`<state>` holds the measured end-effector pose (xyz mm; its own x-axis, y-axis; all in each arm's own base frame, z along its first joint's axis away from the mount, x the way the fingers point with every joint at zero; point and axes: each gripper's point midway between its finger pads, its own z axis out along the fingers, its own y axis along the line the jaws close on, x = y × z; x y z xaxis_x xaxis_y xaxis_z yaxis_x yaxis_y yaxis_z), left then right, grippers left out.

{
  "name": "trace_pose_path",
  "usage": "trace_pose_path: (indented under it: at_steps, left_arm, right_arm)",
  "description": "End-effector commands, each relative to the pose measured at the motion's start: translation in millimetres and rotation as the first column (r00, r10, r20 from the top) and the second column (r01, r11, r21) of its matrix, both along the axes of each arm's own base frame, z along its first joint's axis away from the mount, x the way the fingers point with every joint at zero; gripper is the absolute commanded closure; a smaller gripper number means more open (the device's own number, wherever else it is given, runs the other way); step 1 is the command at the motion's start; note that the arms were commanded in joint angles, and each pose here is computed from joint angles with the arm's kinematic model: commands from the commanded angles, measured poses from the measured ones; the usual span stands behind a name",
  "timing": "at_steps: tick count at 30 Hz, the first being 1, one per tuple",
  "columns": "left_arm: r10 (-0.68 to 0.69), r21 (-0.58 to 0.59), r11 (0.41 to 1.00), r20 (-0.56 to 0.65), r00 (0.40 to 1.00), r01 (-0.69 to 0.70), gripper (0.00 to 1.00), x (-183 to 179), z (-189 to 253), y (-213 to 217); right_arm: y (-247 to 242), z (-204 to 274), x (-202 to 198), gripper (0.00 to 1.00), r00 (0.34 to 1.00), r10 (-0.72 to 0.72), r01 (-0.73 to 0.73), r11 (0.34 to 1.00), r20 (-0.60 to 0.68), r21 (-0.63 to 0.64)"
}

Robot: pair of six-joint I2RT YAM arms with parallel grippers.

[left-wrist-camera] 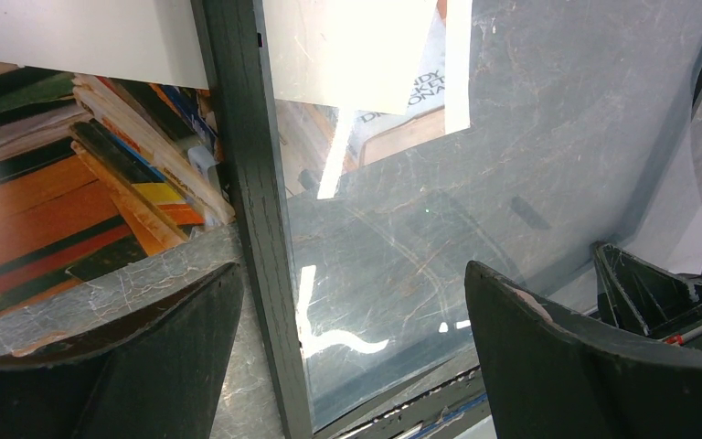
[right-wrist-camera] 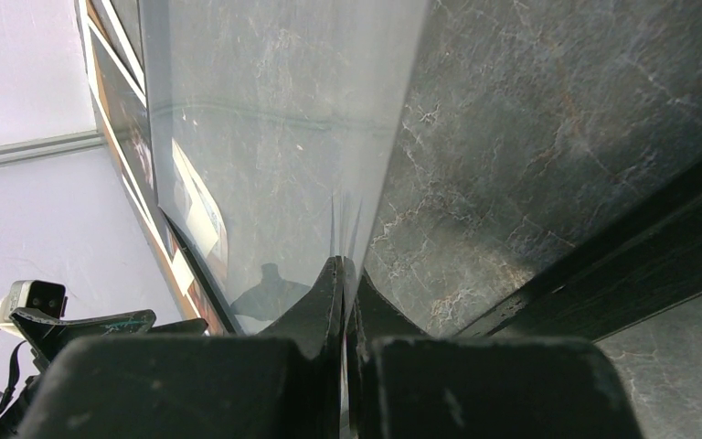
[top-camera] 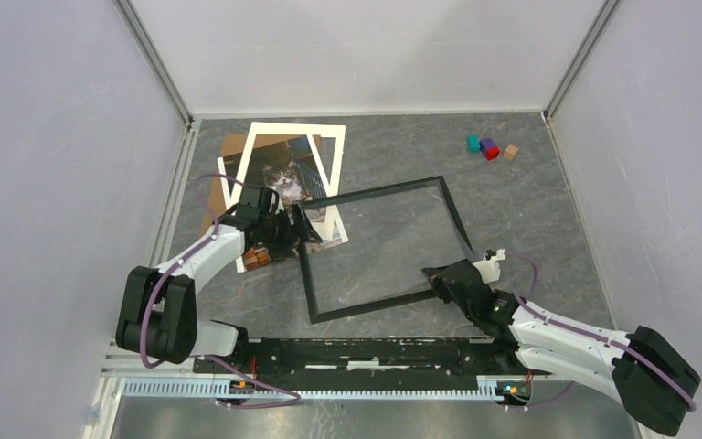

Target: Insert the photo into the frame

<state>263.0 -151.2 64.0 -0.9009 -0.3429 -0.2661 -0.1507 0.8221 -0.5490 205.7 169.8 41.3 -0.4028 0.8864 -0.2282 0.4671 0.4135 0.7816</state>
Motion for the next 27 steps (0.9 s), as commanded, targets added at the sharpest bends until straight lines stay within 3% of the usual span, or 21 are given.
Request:
trace_pose_path:
  at_steps: [1,27]
  left_arm:
    - [-0.014,-0.024,1.000,0.056,0.998,0.016,0.04,10.7,12.1,-5.5]
    - [-0.013,-0.023,1.000,0.053,0.999,0.014,0.03,10.3,10.7,-5.2]
  right_arm:
    - [3.5,-0.6,-3.1,1.00,1.000,0.009,-0.009,1.000,-0.006,0.014]
    - [-0.4,-1.0,-5.3,1.00,1.000,0.013,-0.013,1.000,0.000,0.004]
